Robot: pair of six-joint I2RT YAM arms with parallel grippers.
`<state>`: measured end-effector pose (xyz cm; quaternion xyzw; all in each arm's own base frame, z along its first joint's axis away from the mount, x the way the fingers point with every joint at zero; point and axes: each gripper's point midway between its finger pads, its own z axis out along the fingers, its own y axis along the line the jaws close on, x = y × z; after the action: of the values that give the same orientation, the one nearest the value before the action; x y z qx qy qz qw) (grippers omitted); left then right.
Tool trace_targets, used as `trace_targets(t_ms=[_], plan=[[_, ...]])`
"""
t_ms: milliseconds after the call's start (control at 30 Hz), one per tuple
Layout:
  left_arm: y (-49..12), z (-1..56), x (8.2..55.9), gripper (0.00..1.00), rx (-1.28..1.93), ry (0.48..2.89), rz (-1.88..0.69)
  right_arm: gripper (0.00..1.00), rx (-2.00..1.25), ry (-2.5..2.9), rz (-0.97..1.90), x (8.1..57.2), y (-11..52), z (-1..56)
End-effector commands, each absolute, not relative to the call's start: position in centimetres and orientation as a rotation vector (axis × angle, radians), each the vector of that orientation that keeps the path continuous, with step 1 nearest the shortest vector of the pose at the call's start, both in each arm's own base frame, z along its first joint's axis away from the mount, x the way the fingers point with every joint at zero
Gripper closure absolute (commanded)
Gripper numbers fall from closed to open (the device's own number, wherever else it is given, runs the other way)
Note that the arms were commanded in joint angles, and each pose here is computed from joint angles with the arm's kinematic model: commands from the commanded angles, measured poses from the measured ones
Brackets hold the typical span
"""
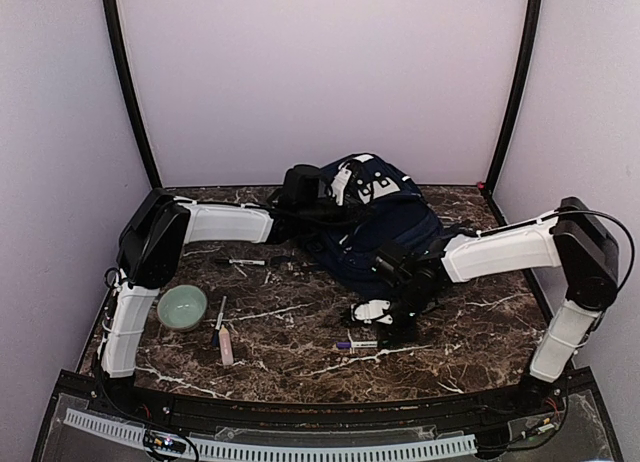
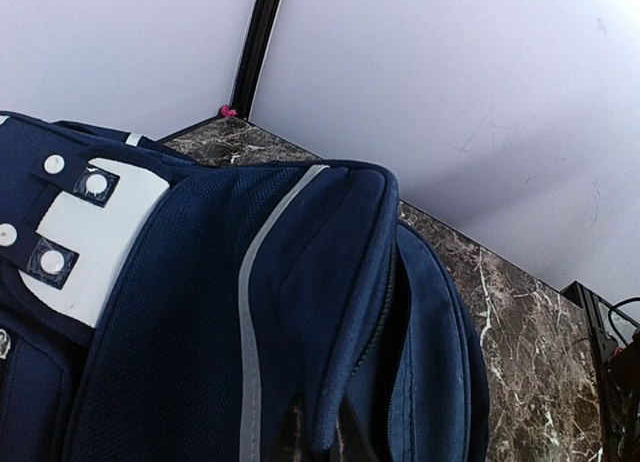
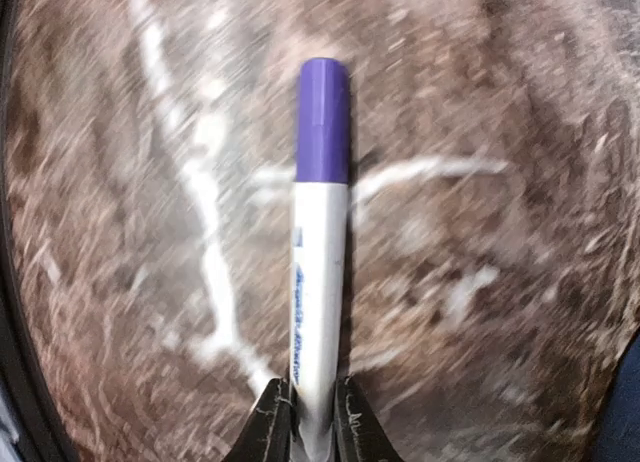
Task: Pack the student bag
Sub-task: Move the pen to the center of the board, then pick up the pen from the center of the board.
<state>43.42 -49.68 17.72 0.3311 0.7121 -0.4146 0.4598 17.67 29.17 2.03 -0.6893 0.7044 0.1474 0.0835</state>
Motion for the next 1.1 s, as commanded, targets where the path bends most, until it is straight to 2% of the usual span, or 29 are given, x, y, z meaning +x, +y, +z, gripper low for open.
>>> trace_targets(t_ms=[0,133,267,467,767,1067], plan=[[-48.2,20.3,43.2,1.0,0.819,1.717,-1.024,0.79,-2.13,2.095,0.382,15.9,26.3,3.2],[-47.7,19.1,42.8,1.0,0.82,1.795,-1.016,0.58,-1.968,2.079,0.307,17.7,27.1,5.2],[-47.6,18.6,42.4,1.0,0.886,1.834,-0.921,0.55,-1.992,2.036,0.262,17.4,28.3,5.9],[-48.7,21.8,41.5,1.0,0.876,1.807,-1.008,0.59,-2.105,2.031,0.262,16.0,29.2,3.7],[-48.3,23.7,40.7,1.0,0.908,1.806,-0.905,0.69,-2.125,2.049,0.175,17.1,30.3,1.5],[-46.6,23.0,38.5,1.0,0.882,1.853,-0.928,0.76,-2.219,2.06,0.095,16.1,29.4,0.0]])
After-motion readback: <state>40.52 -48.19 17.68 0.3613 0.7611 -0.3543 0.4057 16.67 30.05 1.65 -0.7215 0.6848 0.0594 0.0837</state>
